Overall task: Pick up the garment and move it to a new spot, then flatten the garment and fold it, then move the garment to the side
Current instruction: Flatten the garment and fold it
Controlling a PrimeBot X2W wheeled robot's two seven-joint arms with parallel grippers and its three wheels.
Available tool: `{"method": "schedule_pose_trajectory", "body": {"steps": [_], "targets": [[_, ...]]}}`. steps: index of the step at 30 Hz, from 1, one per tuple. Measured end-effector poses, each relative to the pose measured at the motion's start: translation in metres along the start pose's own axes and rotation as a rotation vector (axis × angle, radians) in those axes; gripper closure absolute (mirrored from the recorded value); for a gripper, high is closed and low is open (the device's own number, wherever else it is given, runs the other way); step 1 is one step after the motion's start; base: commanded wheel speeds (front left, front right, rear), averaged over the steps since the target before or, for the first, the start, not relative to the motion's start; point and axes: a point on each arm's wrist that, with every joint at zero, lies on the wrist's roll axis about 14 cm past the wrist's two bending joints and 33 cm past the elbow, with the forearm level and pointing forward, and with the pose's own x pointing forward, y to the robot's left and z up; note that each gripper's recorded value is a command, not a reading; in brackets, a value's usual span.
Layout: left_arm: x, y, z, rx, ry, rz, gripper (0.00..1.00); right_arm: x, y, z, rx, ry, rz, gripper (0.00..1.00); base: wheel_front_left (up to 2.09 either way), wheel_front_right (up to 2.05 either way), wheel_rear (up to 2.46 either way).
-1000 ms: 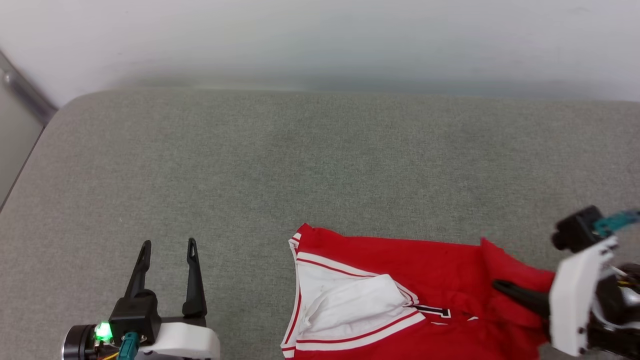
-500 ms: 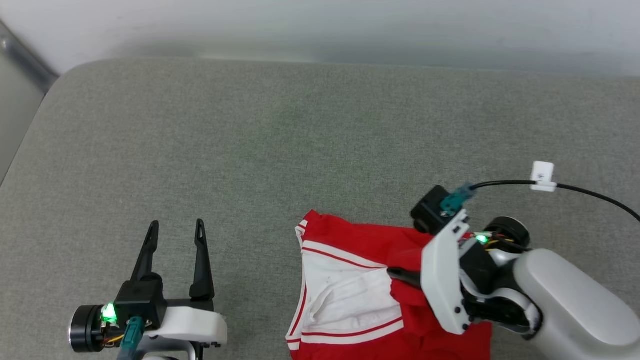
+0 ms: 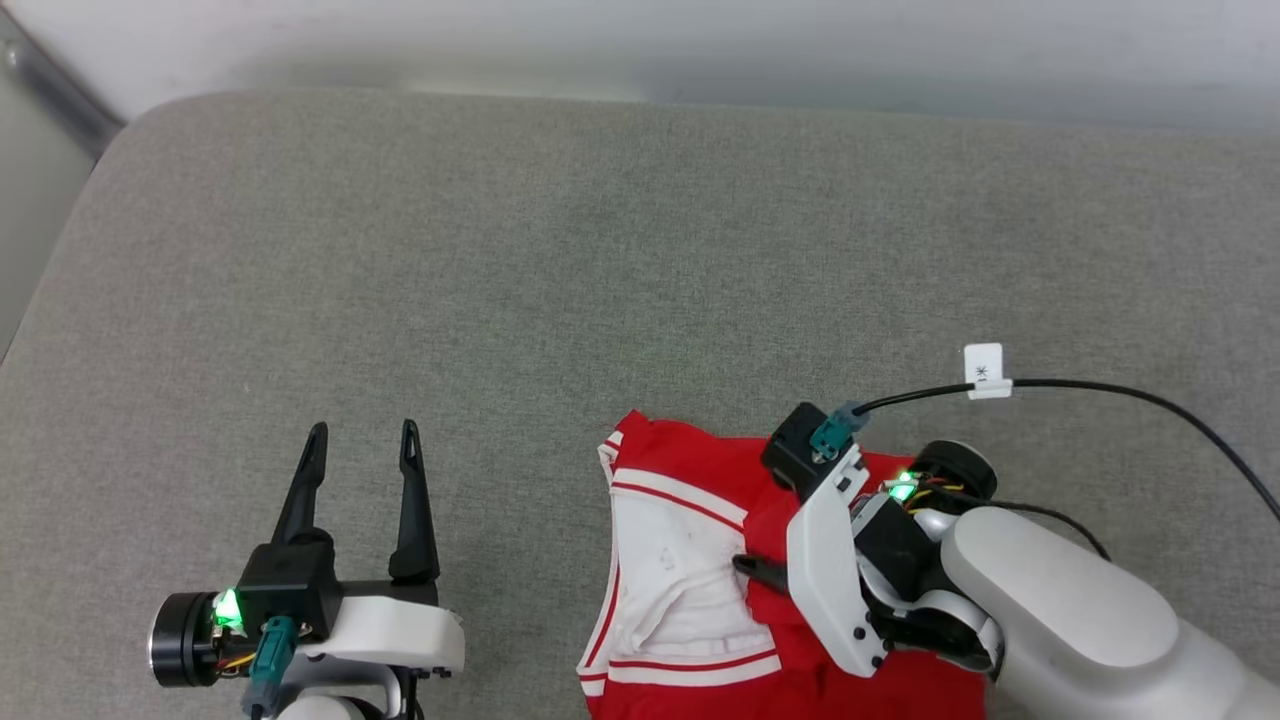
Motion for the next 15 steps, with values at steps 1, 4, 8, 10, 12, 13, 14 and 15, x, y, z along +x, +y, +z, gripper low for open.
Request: {"method": "schedule_pose_trajectory", "body": {"steps": [1, 4, 8, 10, 12, 13, 14, 15], "targets": [[-0.001, 0.0, 0.001, -0.001, -0.003, -0.001, 0.0, -0.003, -0.001, 0.005, -0.01, -0.025, -0.007, 0.0, 0.0, 0.0, 0.0], [-0.005, 0.0, 0.004, -0.004, -0.011, -0.001, 0.0, -0.018, -0.004, 0.018, -0.043, -0.104, -0.029, 0.0, 0.0, 0.0, 0.0], [-0.011, -0.001, 0.009, -0.007, -0.023, -0.008, 0.0, -0.05, -0.013, 0.046, -0.086, -0.263, -0.082, 0.0, 0.0, 0.0, 0.0], [-0.013, -0.003, 0.01, -0.01, -0.027, -0.015, 0.0, -0.071, -0.023, 0.061, -0.115, -0.354, -0.135, 0.0, 0.0, 0.0, 0.0], [-0.016, -0.004, 0.012, -0.013, -0.03, -0.022, 0.0, -0.095, -0.037, 0.08, -0.14, -0.465, -0.205, 0.0, 0.0, 0.0, 0.0], [-0.016, -0.005, 0.012, -0.014, -0.032, -0.026, 0.0, -0.107, -0.043, 0.087, -0.147, -0.521, -0.241, 0.0, 0.0, 0.0, 0.0], [-0.017, -0.006, 0.014, -0.016, -0.036, -0.03, 0.0, -0.119, -0.05, 0.093, -0.149, -0.58, -0.279, 0.0, 0.0, 0.0, 0.0], [-0.018, -0.007, 0.015, -0.017, -0.039, -0.034, 0.0, -0.131, -0.055, 0.097, -0.148, -0.635, -0.314, 0.0, 0.0, 0.0, 0.0]]}}
